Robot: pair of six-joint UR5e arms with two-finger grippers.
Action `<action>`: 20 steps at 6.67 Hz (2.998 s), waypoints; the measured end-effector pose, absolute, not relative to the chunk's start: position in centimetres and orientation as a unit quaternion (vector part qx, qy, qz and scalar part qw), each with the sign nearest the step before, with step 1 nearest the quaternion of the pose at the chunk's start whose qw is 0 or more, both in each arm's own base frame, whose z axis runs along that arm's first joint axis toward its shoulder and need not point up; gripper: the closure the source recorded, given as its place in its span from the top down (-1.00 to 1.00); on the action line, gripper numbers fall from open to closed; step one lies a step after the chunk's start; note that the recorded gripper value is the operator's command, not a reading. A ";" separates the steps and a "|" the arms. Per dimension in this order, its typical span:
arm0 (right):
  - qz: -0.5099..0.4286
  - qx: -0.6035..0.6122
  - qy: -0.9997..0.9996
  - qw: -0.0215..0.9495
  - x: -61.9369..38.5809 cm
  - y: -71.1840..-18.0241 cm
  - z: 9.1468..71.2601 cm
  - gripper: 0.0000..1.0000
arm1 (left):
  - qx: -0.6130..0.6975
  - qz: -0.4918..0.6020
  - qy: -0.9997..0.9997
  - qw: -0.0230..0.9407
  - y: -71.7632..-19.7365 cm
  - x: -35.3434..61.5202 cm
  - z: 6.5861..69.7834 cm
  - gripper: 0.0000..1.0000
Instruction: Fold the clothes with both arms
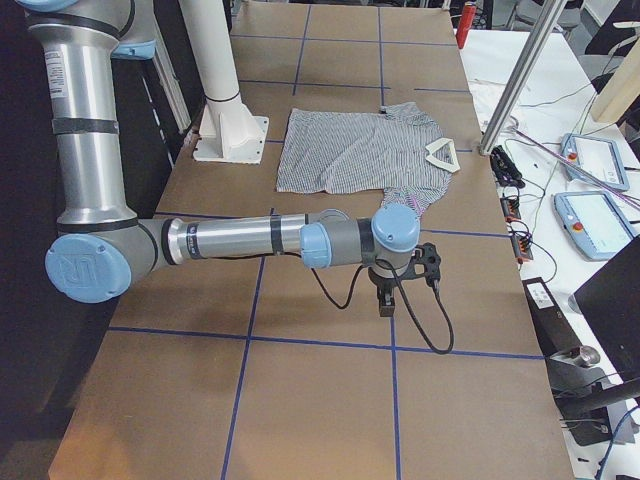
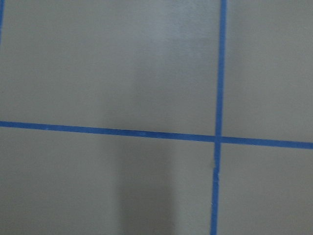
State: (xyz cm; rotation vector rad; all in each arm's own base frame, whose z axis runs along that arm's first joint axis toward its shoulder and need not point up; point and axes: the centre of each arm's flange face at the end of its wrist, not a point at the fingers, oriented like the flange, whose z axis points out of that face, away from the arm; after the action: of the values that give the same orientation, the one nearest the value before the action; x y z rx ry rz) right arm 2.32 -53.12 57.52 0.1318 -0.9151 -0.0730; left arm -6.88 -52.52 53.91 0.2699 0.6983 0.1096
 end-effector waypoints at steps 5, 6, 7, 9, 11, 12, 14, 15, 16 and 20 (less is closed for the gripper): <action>-0.034 0.091 -0.438 0.894 -19.3 -66.2 48.0 0.95 | 0.216 0.122 0.362 0.898 -54.9 -1.8 50.3 1.00; -0.018 0.109 -0.436 0.893 -24.4 -66.1 47.3 0.93 | 0.212 0.112 0.369 0.898 -55.2 -1.2 50.1 1.00; -0.009 0.121 -0.440 0.890 -29.0 -66.0 46.9 0.91 | 0.209 0.100 0.374 0.898 -55.3 -1.0 49.8 1.00; -0.016 0.126 -0.440 0.889 -34.4 -66.5 45.9 0.82 | 0.208 0.094 0.377 0.898 -55.4 -0.8 49.5 1.00; -0.024 0.122 -0.438 0.890 -36.4 -66.5 45.8 0.78 | 0.206 0.093 0.377 0.898 -55.5 -0.8 49.7 1.00; -0.026 0.121 -0.435 0.892 -36.9 -66.3 46.0 0.67 | 0.206 0.093 0.378 0.898 -55.6 -0.8 49.7 1.00; -0.026 0.119 -0.426 0.897 -37.7 -66.1 46.8 0.59 | 0.205 0.093 0.377 0.898 -55.6 -0.8 49.8 1.00; -0.027 0.119 -0.423 0.898 -37.9 -66.1 47.1 0.34 | 0.205 0.093 0.377 0.898 -55.5 -0.8 49.8 1.00; -0.028 0.119 -0.422 0.898 -37.9 -66.1 47.1 -0.37 | 0.205 0.093 0.377 0.898 -55.5 -0.8 49.8 1.00; -0.034 0.125 -0.420 0.898 -37.9 -66.2 46.9 -1.00 | 0.203 0.092 0.378 0.899 -55.6 -0.8 49.9 1.00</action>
State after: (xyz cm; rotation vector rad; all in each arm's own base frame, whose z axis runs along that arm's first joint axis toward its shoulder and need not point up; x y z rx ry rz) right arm -37.89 -66.18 46.87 0.2578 -0.8706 -0.0697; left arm -0.82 -55.55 49.93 0.4211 0.7820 0.1903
